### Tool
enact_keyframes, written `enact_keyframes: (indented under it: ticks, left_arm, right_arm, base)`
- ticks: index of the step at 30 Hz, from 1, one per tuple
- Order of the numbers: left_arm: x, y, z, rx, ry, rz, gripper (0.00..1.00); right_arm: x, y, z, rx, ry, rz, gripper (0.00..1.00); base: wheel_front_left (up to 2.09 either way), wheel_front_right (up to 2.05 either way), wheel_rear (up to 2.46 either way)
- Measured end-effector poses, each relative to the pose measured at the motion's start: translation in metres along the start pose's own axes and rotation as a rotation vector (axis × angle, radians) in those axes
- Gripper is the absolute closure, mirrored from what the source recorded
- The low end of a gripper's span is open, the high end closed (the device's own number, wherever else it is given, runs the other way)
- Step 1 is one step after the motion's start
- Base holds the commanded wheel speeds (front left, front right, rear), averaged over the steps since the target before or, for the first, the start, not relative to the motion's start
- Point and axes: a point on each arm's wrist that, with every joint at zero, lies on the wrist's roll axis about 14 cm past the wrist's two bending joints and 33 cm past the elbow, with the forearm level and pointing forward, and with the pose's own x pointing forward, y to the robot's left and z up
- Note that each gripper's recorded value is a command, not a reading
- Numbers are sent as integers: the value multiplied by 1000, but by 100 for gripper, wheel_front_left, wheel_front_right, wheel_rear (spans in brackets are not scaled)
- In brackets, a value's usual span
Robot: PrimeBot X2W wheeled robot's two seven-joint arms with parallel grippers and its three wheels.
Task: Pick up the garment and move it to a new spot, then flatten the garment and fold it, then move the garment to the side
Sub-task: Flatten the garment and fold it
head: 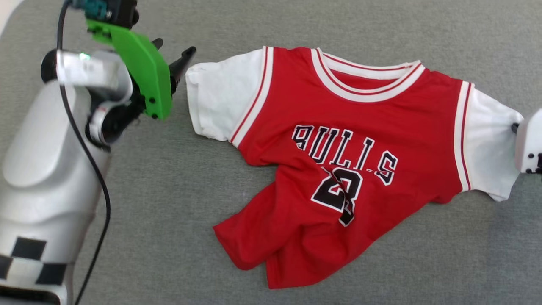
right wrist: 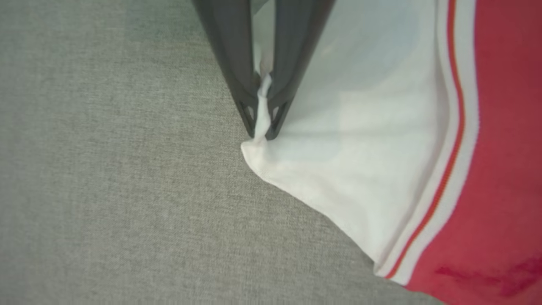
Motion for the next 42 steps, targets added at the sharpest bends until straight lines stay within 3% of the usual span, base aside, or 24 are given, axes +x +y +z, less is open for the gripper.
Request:
enact_keyframes:
  ticks: [4, 9, 14, 26, 27, 28, 29, 34, 42]
  left_arm:
    - [20, 4, -17, 1, 208, -24, 0]
    - [40, 16, -37, 14, 355, -3, 0]
    - [58, 31, -71, -37, 476, 26, 0]
    - [90, 29, -94, -48, 546, 3, 0]
    - [89, 28, -94, -53, 556, -2, 18]
    - [88, 27, -95, -54, 570, -7, 91]
    - [87, 26, -97, -50, 584, -11, 100]
    - [83, 18, -96, -60, 593, -37, 100]
    - [79, 18, -84, -78, 444, -20, 100]
  right_arm:
    - [3, -1, 2, -9, -5, 1, 100]
    - [8, -1, 4, -10, -12, 6, 100]
    - [11, -1, 3, -6, -20, 16, 100]
    - [16, -7, -5, 0, -16, 11, 100]
    - [16, -7, -5, 0, -17, 11, 100]
    - [15, -7, -4, 1, -19, 12, 100]
    - [15, -7, -4, 1, -20, 12, 100]
    - [15, -5, -2, 4, -24, 16, 100]
    - [7, -4, 2, 10, -44, 15, 100]
  base:
    - [0, 0, 0]
    - [0, 0, 0]
    - [0, 0, 0]
    - [0, 0, 0]
    - [0, 0, 0]
    - [0, 0, 0]
    - [0, 0, 0]
    - [0, 0, 0]
    - [0, 0, 0]
